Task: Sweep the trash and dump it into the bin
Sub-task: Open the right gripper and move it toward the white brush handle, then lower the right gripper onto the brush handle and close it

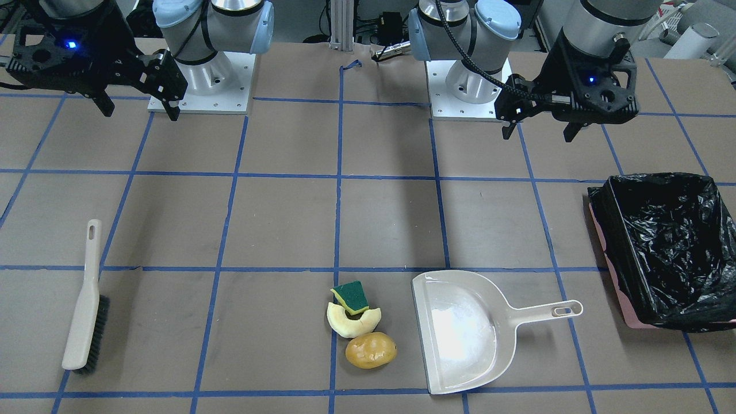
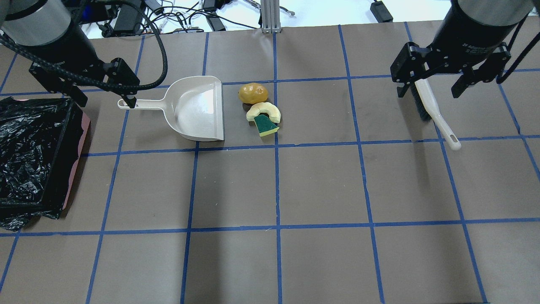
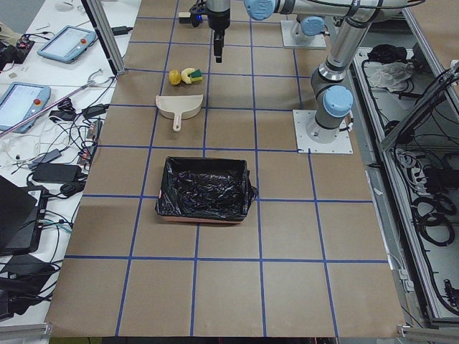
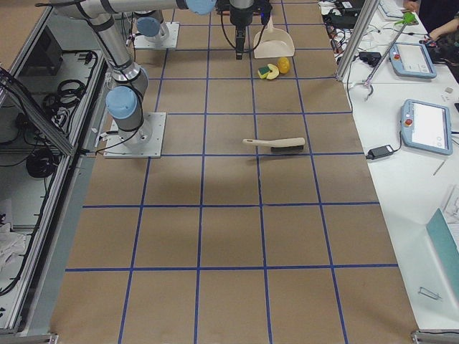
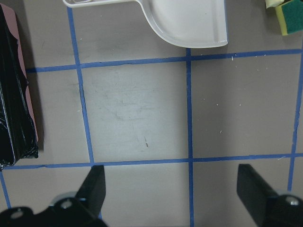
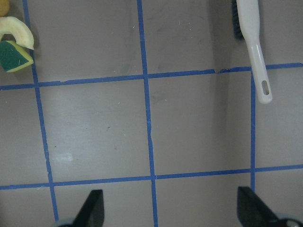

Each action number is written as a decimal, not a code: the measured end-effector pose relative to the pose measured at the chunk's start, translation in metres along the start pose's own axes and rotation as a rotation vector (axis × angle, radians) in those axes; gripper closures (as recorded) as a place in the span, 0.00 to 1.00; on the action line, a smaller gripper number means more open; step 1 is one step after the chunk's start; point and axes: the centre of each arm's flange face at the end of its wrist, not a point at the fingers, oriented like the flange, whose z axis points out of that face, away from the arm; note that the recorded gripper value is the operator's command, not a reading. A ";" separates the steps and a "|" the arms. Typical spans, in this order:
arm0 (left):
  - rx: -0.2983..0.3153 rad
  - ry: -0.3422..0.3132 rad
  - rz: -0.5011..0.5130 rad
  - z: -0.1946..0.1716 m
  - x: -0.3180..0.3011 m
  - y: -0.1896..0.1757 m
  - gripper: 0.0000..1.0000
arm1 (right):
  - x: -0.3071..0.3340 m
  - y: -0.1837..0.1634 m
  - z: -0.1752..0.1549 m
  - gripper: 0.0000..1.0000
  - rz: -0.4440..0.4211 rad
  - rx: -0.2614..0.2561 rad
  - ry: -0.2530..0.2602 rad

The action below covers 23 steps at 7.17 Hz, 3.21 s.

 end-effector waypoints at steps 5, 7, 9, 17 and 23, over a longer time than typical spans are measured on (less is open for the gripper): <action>0.001 -0.002 0.002 -0.002 0.001 0.006 0.00 | 0.003 -0.003 0.001 0.00 0.009 0.007 0.000; -0.004 -0.002 0.002 0.001 0.002 0.010 0.00 | 0.007 -0.004 0.001 0.00 0.018 0.007 0.000; -0.005 -0.001 0.003 0.002 0.003 0.011 0.00 | 0.023 -0.009 0.002 0.00 0.045 0.006 0.000; -0.001 -0.002 0.003 0.001 0.002 0.010 0.00 | 0.158 -0.085 0.100 0.00 0.063 -0.136 0.077; -0.011 0.001 0.004 0.006 0.003 0.010 0.00 | 0.207 -0.118 0.230 0.00 0.059 -0.207 0.059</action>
